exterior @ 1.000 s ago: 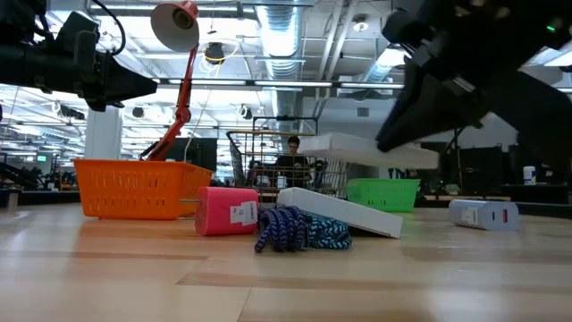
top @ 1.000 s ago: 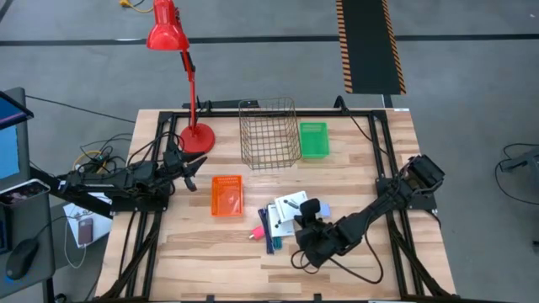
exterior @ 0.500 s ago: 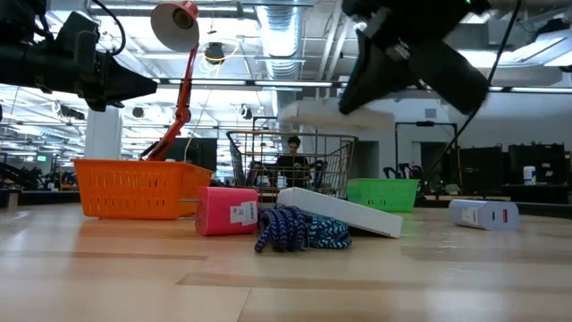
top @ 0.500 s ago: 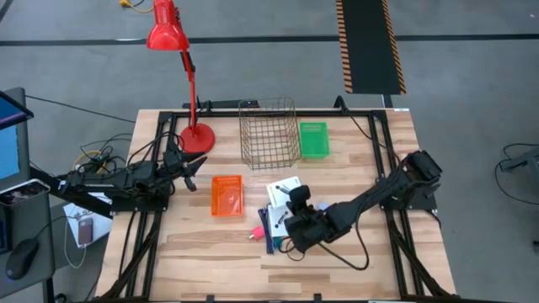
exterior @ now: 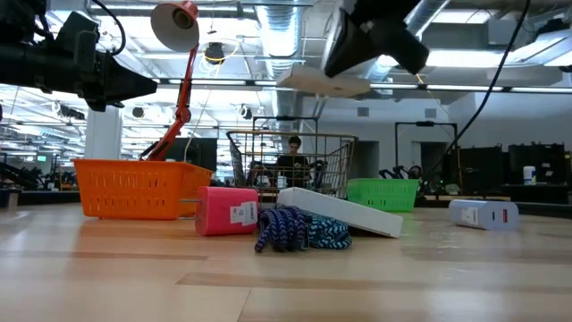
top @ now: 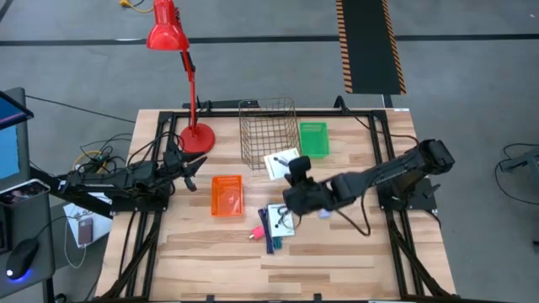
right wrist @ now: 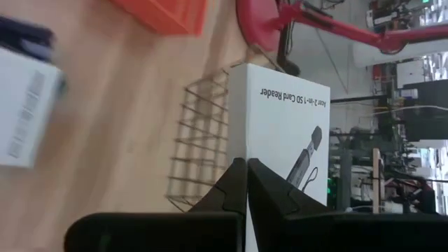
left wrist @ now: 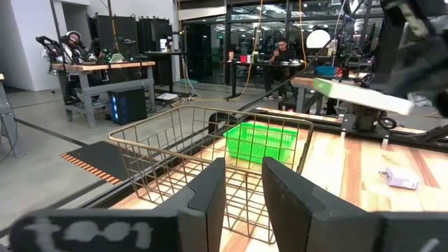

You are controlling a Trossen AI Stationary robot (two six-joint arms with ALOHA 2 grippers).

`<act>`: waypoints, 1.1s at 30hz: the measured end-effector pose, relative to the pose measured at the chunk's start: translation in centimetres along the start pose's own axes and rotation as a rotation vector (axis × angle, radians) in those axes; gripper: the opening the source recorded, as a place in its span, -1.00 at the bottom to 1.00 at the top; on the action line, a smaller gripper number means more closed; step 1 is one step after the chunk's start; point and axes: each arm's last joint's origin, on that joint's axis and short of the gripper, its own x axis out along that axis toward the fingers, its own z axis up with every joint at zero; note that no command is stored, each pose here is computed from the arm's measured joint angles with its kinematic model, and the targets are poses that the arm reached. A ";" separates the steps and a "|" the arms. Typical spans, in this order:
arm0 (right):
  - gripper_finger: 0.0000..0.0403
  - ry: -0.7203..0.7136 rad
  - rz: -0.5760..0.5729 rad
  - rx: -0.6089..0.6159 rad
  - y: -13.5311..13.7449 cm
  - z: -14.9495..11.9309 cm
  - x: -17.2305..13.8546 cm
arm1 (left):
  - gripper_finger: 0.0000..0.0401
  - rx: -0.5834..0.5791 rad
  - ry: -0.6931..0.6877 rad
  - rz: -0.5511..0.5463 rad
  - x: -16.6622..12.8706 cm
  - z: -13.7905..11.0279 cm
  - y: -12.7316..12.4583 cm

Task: Pick and place items into bin
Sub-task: Put the right card reader box into the wire basket, then put the card reader box into the wire basket

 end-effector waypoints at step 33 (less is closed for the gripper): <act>-1.00 -0.105 -0.049 0.122 -11.0 -6.2 8.6 | -0.59 0.000 0.000 0.000 0.0 0.0 0.0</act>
